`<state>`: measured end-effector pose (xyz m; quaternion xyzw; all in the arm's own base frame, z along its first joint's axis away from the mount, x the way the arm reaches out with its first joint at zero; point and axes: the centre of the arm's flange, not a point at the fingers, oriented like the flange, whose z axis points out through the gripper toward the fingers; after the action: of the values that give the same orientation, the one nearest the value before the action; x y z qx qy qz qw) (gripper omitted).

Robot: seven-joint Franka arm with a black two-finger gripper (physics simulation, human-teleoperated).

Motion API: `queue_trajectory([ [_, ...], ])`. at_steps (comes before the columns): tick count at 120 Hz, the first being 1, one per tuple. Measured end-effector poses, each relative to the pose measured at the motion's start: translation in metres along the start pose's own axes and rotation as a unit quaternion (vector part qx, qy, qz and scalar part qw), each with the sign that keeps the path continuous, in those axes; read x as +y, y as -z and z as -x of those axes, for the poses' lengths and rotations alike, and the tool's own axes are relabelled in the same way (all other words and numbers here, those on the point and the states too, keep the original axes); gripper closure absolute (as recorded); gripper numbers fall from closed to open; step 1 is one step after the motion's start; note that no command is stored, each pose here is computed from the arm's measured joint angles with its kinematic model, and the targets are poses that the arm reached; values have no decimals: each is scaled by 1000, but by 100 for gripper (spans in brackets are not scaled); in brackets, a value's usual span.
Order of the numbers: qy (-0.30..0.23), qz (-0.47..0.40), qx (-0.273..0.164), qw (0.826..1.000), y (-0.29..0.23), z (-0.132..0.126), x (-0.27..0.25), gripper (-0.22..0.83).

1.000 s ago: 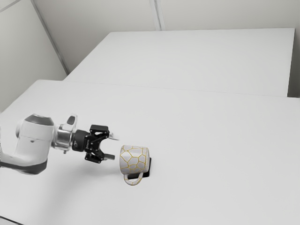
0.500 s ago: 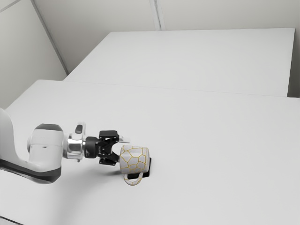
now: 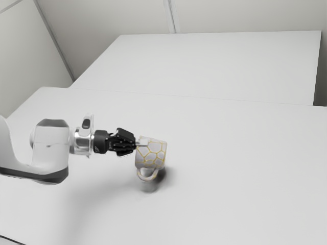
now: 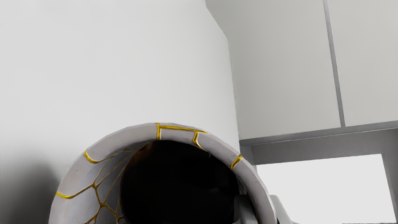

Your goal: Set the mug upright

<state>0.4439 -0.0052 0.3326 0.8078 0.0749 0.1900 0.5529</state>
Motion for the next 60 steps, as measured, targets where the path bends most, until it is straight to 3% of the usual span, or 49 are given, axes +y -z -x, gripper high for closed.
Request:
queue_trajectory([
  [10,-99,-38,-45,993,2,-45,48,75],
  [19,-184,-108,-115,970,4,-72,82,76],
  [28,-258,-190,-196,927,-6,-87,110,77],
  [39,-317,-285,-286,858,-29,-86,131,78],
  [50,-327,-363,-341,803,-42,-80,121,78],
  [60,-311,-415,-361,775,-43,-66,104,78],
])
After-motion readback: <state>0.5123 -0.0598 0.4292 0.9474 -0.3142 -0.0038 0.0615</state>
